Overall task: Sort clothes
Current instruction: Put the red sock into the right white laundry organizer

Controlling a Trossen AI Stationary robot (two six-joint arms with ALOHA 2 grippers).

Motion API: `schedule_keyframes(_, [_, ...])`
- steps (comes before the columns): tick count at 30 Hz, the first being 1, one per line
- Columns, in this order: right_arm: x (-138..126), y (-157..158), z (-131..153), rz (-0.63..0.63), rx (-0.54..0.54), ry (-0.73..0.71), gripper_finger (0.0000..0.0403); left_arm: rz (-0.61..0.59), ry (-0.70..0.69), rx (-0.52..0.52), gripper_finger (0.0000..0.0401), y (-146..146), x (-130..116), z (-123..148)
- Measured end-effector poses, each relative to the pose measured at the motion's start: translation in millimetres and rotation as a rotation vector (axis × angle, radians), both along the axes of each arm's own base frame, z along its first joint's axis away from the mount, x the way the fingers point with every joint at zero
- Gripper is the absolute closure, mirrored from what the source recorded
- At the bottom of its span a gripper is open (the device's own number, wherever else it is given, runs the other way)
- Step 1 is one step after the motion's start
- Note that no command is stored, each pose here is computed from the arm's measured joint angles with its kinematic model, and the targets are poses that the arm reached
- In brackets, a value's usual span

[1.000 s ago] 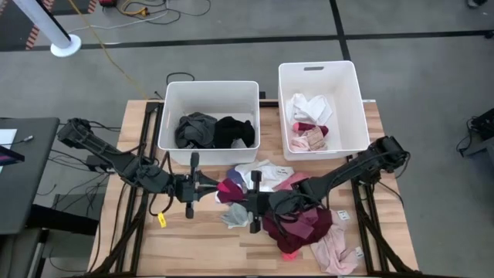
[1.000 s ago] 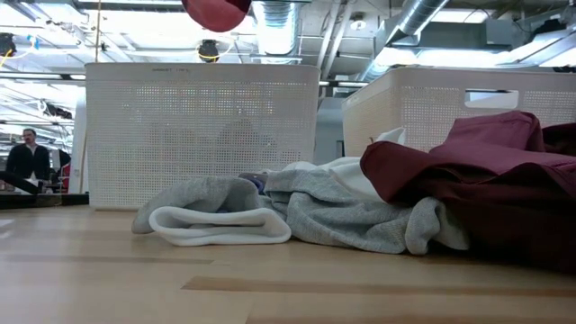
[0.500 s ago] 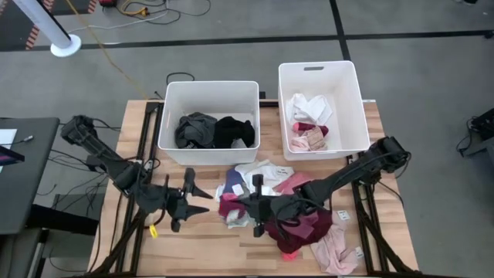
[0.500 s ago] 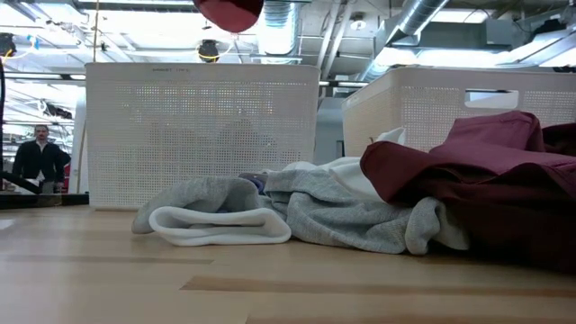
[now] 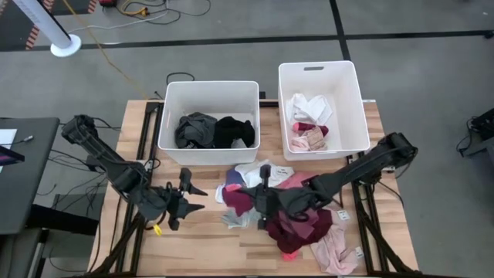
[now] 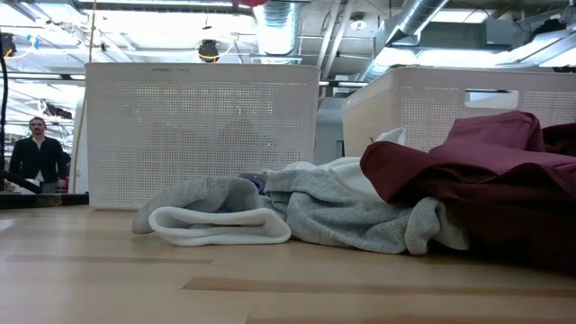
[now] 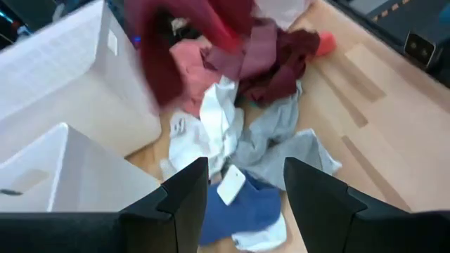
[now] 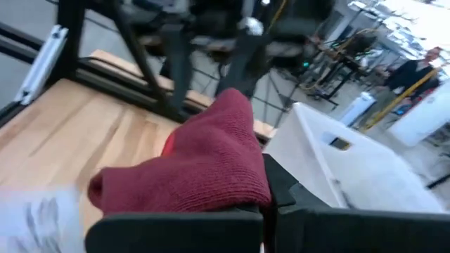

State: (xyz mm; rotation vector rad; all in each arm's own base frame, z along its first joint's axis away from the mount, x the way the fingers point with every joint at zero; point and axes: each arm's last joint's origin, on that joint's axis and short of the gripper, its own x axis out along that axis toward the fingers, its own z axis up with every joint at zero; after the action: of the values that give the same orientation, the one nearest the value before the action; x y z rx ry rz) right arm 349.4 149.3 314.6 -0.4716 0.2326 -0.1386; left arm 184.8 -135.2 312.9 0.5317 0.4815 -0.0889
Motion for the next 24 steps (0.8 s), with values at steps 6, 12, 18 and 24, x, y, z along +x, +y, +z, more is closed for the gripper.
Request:
schedule_keyframes(6, [-16.0, -7.9, 25.1, -0.047, -0.038, -0.049, 0.0403, 0.027, 0.032, -0.023, 0.0218, 1.1, -1.3, -14.0])
schedule_keyframes(12, [-37.2, -19.1, 52.1, -0.078, -0.029, -0.096, 0.0403, 0.047, 0.05, -0.051, 0.0218, 0.9, -3.2, -31.9])
schedule_keyframes(18, [-60.2, -31.6, 74.5, -0.132, -0.021, -0.126, 0.0403, 0.051, 0.045, -0.078, 0.0218, -0.7, -4.4, -44.6])
schedule_keyframes(24, [-79.1, -39.7, 88.8, -0.176, -0.019, -0.142, 0.0403, 0.05, 0.046, -0.092, 0.0218, -2.1, -5.7, -46.1])
